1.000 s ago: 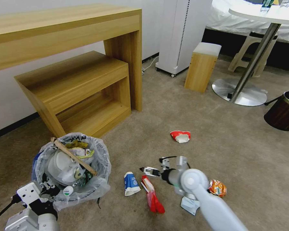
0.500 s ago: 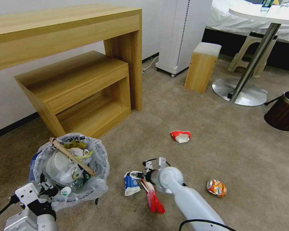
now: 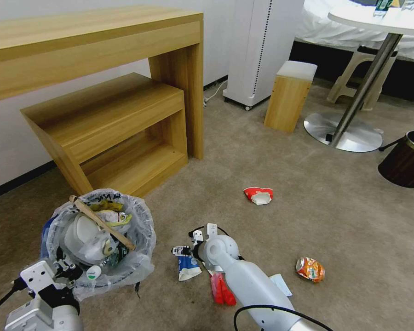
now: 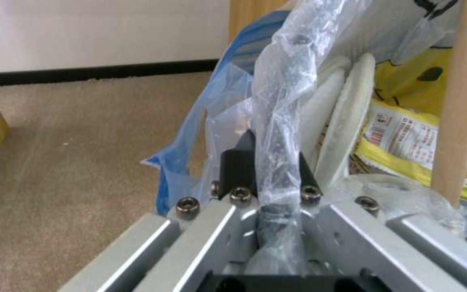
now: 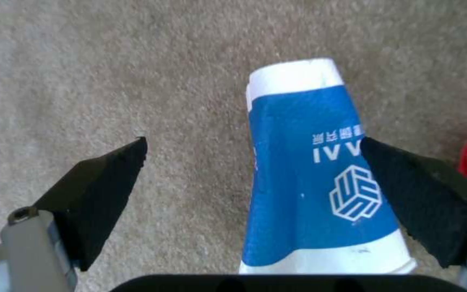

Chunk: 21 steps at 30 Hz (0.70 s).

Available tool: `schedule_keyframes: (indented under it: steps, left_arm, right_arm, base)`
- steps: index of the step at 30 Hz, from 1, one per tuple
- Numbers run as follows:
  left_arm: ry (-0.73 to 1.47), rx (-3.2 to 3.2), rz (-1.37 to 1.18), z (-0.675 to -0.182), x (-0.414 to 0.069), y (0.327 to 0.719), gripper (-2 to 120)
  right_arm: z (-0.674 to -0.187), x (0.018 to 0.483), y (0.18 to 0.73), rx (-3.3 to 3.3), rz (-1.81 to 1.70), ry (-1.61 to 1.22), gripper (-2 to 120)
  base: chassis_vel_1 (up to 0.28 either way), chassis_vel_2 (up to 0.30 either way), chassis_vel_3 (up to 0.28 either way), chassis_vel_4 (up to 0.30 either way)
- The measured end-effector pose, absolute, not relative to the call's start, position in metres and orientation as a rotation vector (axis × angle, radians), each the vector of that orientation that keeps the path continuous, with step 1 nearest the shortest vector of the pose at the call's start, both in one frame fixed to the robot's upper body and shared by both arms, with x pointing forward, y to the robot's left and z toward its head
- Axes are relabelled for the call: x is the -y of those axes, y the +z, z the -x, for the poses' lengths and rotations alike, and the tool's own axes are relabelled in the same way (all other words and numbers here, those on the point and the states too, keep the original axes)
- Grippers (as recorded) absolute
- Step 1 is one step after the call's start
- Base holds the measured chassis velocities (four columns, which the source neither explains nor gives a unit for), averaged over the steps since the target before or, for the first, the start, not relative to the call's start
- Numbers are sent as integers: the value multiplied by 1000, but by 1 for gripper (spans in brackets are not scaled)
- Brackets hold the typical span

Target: Pick up the trash bin and place the garbage on the floor into it.

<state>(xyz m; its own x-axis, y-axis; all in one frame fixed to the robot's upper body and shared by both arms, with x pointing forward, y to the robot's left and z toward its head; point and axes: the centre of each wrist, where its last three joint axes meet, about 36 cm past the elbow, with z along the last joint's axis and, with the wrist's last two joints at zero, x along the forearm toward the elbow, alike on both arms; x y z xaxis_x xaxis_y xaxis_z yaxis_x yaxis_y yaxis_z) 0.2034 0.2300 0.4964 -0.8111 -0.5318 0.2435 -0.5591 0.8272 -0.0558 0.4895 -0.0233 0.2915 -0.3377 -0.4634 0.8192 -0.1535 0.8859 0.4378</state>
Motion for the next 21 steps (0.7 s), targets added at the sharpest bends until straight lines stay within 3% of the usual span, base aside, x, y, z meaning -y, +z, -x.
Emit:
schedule_keyframes:
  steps: [6,18,21]
  left_arm:
    - [186,2790,-843,-203,-230,496,0]
    - [186,2786,-846,-202,-230,496,0]
    - [188,2786,-846,-202,-230,496,0]
  right_arm:
    - [-489,11,281,1890,-466,-333,95]
    - [-486,-4,268,1885,-460,-276,54]
    - [-482,2,264,1887,-453,-259,39]
  base:
    - [0,0,0,0]
    - [0,0,0,0]
    - [0,0,0,0]
